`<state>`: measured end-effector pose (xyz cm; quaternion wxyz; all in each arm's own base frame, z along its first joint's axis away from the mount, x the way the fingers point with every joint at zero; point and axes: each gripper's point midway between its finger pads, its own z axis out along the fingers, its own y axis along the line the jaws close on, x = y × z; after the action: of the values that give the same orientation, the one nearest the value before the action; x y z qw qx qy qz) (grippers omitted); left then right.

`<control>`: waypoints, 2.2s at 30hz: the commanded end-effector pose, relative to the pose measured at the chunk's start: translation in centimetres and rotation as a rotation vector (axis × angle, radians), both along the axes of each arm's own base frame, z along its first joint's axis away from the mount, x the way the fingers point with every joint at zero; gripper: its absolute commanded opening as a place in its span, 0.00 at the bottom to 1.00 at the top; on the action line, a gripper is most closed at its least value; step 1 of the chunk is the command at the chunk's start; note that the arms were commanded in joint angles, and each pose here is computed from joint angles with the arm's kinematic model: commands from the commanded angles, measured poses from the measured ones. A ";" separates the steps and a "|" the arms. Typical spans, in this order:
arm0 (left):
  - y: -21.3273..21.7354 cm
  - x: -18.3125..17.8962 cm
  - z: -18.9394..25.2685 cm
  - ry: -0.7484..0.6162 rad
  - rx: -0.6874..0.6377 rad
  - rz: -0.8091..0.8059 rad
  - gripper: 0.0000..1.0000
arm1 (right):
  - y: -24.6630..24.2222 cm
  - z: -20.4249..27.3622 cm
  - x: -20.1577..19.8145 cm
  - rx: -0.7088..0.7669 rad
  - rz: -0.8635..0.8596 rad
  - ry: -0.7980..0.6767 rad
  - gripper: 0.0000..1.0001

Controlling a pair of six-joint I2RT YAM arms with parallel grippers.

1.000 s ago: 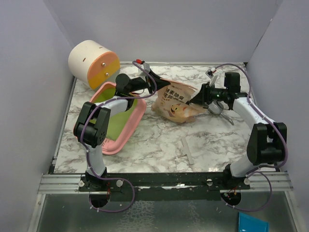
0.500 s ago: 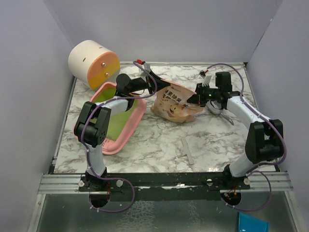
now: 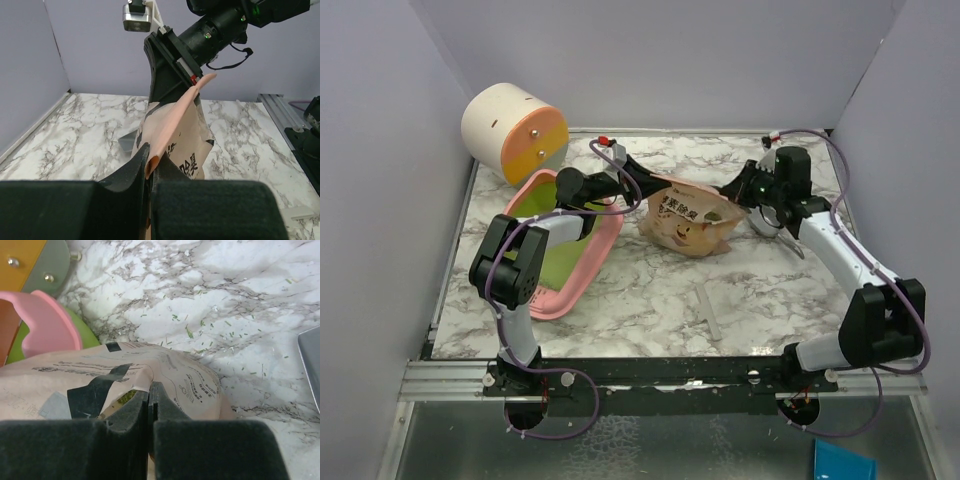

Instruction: Fill the litter box with clean litter

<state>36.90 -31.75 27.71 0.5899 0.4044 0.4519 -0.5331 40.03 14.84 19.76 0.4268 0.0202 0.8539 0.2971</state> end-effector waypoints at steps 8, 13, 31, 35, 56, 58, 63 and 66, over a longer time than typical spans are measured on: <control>1.7 -0.4 8.2 -0.278 -0.176 0.073 0.00 | -4.1 7.6 1.7 0.119 -0.313 -0.287 0.01; 2.2 0.2 9.4 -0.282 -0.211 0.107 0.00 | -4.1 7.6 2.0 0.099 -0.311 -0.274 0.01; 3.6 -1.2 8.9 -0.141 -0.174 0.124 0.35 | -7.3 10.8 0.9 -0.071 -0.415 -0.251 0.33; 4.9 -1.2 10.0 0.046 -0.148 0.173 0.31 | -11.3 10.0 1.1 -0.250 -0.562 -0.213 0.76; 12.2 -7.9 1.8 0.541 0.280 0.551 0.11 | -20.7 -11.5 1.6 -0.200 -0.601 0.368 0.62; 12.1 -8.3 1.4 0.556 0.288 0.536 0.12 | -20.7 -12.4 1.3 -0.208 -0.603 0.384 0.62; 12.6 -9.2 1.5 0.544 0.289 0.554 0.12 | -20.1 -14.7 0.7 -0.196 -0.569 0.417 0.60; 13.0 -9.6 1.8 0.532 0.285 0.573 0.13 | -19.5 -15.8 0.3 -0.179 -0.544 0.434 0.55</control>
<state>28.02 -19.68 28.45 0.4930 0.1939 0.7576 -0.3813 39.93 -5.48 5.07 0.2967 0.2848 0.9095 0.0603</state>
